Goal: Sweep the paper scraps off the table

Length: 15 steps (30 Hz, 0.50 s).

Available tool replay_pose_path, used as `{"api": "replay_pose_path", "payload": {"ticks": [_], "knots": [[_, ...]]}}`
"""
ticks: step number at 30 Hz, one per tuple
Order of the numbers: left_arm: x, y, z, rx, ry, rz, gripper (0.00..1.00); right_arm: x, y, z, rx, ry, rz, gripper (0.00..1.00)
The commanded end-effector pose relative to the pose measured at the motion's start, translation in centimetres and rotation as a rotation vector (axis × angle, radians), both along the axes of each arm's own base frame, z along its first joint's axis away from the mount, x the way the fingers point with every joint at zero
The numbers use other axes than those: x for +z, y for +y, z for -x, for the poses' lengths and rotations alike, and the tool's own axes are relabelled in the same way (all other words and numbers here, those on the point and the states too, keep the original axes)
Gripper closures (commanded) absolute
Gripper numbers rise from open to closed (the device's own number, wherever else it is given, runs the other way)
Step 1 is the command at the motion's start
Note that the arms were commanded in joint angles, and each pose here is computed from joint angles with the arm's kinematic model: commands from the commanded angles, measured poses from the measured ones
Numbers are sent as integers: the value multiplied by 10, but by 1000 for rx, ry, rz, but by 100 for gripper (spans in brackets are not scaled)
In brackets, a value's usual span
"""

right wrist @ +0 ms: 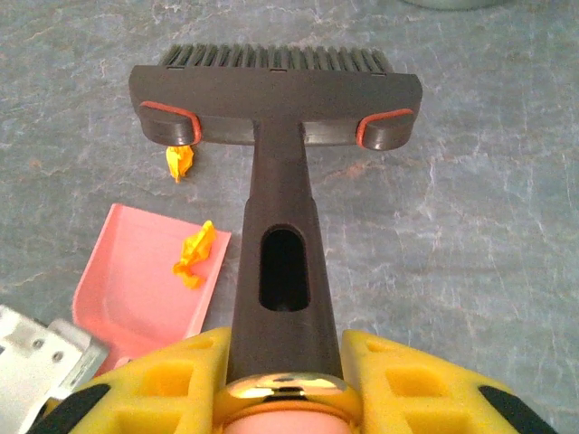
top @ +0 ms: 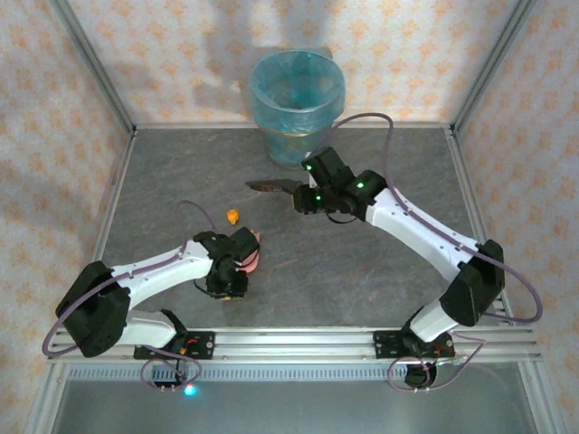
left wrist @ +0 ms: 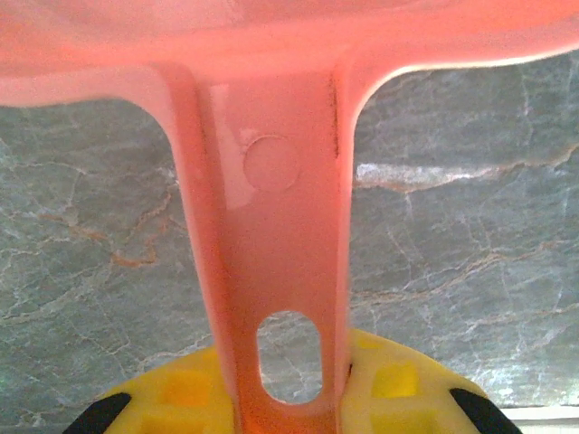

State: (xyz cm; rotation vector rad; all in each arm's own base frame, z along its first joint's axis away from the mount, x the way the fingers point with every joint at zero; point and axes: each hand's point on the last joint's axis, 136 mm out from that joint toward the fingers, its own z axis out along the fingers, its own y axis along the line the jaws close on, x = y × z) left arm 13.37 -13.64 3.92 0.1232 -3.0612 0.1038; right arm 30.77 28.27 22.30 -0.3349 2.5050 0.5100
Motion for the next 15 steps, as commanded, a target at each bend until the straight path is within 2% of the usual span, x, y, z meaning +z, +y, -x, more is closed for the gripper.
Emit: {"api": "replay_pose_path", "payload": {"ticks": [1,7,15], "knots": [[2,-4,13,-8,80,30,100,12,16,-23,12,-144,10,100],[6,-6,21,-3,131,37,100,-3,25,-34,18,-191,86,100],[15,-7,23,-6,181,37,100,-34,40,-30,57,-132,98,100]]}}
